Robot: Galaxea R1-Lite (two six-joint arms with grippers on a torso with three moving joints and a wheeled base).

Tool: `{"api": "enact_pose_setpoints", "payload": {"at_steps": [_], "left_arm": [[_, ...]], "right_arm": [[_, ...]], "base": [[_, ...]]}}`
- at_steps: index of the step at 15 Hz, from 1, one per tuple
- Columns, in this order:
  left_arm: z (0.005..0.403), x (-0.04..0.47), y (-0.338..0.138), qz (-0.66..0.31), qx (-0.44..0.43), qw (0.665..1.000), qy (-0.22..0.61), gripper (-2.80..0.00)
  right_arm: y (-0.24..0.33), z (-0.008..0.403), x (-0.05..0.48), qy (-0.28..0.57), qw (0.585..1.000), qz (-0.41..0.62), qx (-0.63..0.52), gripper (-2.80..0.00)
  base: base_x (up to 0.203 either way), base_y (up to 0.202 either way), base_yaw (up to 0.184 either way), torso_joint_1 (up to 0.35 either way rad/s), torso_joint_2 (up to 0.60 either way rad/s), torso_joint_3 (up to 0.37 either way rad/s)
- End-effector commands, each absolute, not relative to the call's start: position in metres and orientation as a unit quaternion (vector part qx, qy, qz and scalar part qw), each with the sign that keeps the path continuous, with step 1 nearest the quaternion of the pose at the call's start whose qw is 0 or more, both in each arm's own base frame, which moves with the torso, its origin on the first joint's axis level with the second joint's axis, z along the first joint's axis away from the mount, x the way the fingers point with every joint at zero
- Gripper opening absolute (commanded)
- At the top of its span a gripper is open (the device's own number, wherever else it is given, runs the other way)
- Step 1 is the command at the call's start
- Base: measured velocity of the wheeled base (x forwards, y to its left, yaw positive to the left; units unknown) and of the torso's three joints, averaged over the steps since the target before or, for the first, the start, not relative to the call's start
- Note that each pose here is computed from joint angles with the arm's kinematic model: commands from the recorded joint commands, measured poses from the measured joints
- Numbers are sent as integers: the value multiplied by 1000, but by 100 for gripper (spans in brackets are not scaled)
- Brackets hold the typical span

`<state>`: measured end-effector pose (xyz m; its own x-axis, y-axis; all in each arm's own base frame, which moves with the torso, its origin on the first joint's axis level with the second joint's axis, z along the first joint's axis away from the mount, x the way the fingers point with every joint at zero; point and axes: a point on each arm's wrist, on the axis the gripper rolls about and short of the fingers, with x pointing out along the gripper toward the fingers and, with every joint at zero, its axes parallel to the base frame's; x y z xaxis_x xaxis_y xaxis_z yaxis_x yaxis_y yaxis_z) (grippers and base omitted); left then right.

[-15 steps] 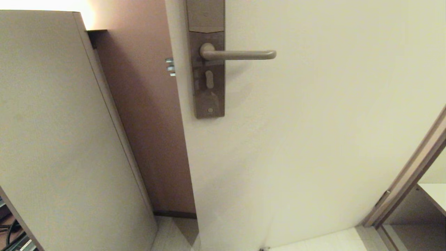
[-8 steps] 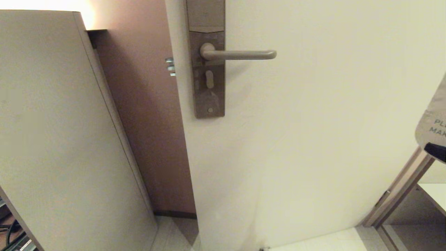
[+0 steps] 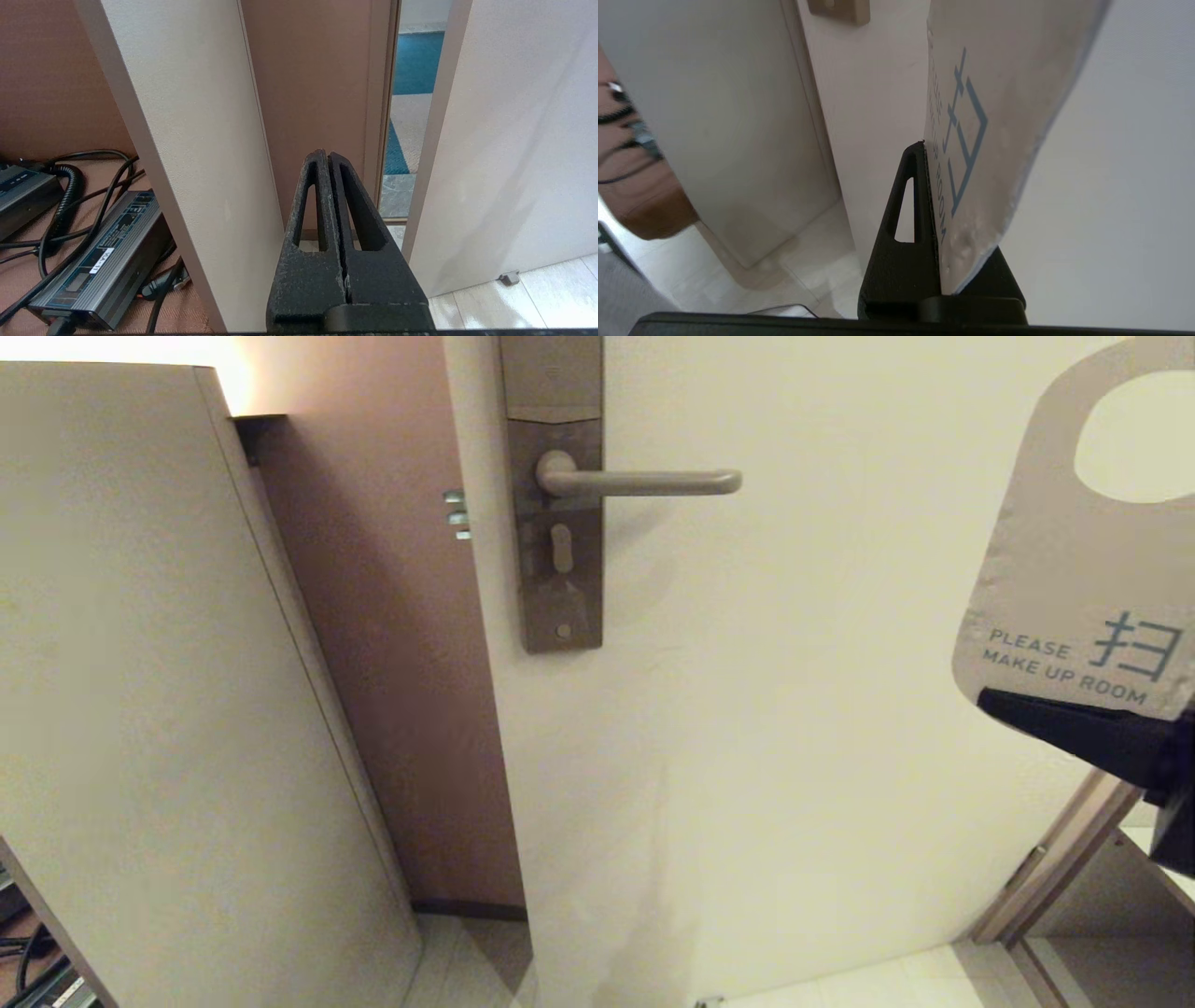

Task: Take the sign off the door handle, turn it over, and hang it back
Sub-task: Hang the sign back with the other side facing out

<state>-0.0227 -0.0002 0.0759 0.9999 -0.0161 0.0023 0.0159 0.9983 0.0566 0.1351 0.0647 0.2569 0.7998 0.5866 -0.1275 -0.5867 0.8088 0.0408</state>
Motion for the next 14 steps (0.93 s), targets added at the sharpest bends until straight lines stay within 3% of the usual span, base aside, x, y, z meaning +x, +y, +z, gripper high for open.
{"api": "enact_pose_setpoints", "payload": {"at_steps": [1,14], "left_arm": [[76,-23,0,-8,28,1000,-2,-280],[76,-23,0,-8,28,1000,-2,-280]], "right_arm": [[79,251,145,89,948,305,-8,-280],[147,250,203,129,957,258,-34,-280]], "base": [[0,0,0,0,0,0],[0,0,0,0,0,0]]}}
